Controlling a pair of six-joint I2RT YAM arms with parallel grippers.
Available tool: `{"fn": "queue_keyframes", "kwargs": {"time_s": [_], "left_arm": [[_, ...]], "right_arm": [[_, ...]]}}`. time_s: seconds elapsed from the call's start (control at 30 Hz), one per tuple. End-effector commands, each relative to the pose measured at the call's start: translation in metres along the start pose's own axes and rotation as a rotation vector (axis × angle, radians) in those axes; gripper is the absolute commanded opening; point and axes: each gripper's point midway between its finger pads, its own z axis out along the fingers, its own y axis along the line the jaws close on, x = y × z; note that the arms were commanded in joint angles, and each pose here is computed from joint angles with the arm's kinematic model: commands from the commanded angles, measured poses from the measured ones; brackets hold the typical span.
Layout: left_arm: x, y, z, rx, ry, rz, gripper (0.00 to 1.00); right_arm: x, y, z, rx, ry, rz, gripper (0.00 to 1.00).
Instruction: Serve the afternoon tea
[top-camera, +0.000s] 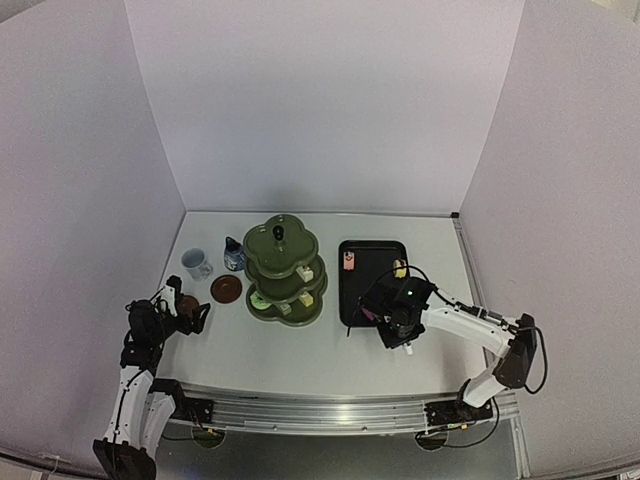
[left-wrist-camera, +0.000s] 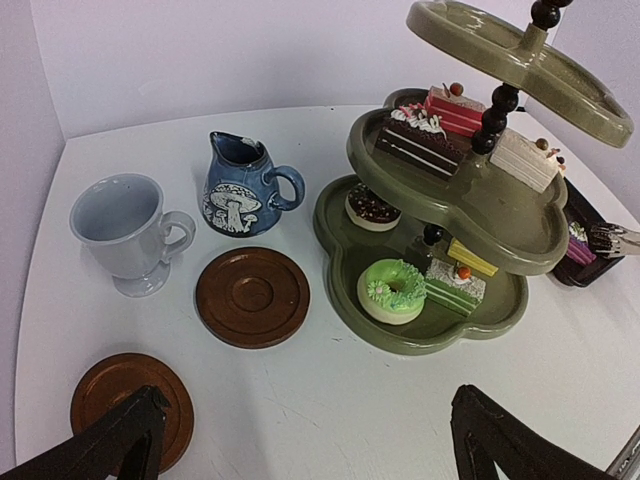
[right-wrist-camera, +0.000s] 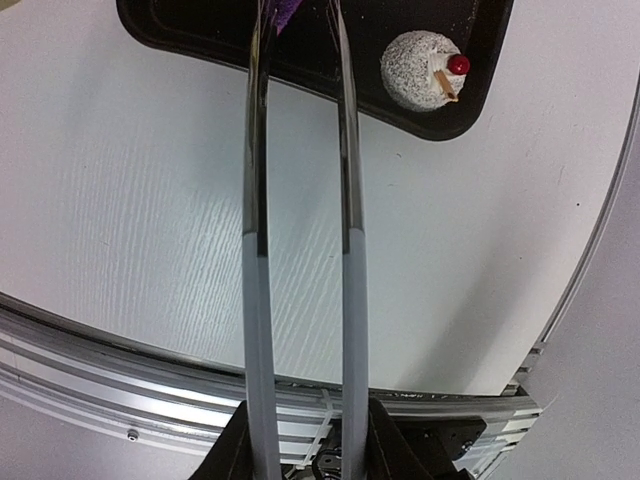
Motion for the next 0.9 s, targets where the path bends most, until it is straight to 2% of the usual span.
{"fn": "queue_keyframes", "kwargs": {"time_s": [0.0, 0.33, 0.73, 0.8, 0.87], "left_arm": [[-0.011, -0.003, -0.004, 0.011, -0.022, 0.027, 1.00], [-0.009, -0.003, -0.003, 0.012, -0.017, 0.025, 1.00], [-0.008, -0.002, -0.002, 0.010, -0.013, 0.026, 1.00], [-0.009, -0.002, -0.003, 0.009, -0.016, 0.028, 1.00], [-0.008, -0.002, -0.002, 0.009, -0.014, 0.027, 1.00]], "right_arm": [[-0.002, 0.005, 0.005, -0.030, 0.007, 0.024, 0.30], [-0.013, 0.020, 0.010, -0.111, -0.014, 0.021, 0.30], [-0.014, 0.012, 0.031, -0.081, 0.023, 0.049, 0.28], [-0.015, 0.011, 0.034, -0.081, 0.021, 0.049, 0.27], [-0.017, 0.012, 0.034, -0.085, 0.015, 0.048, 0.22]]}}
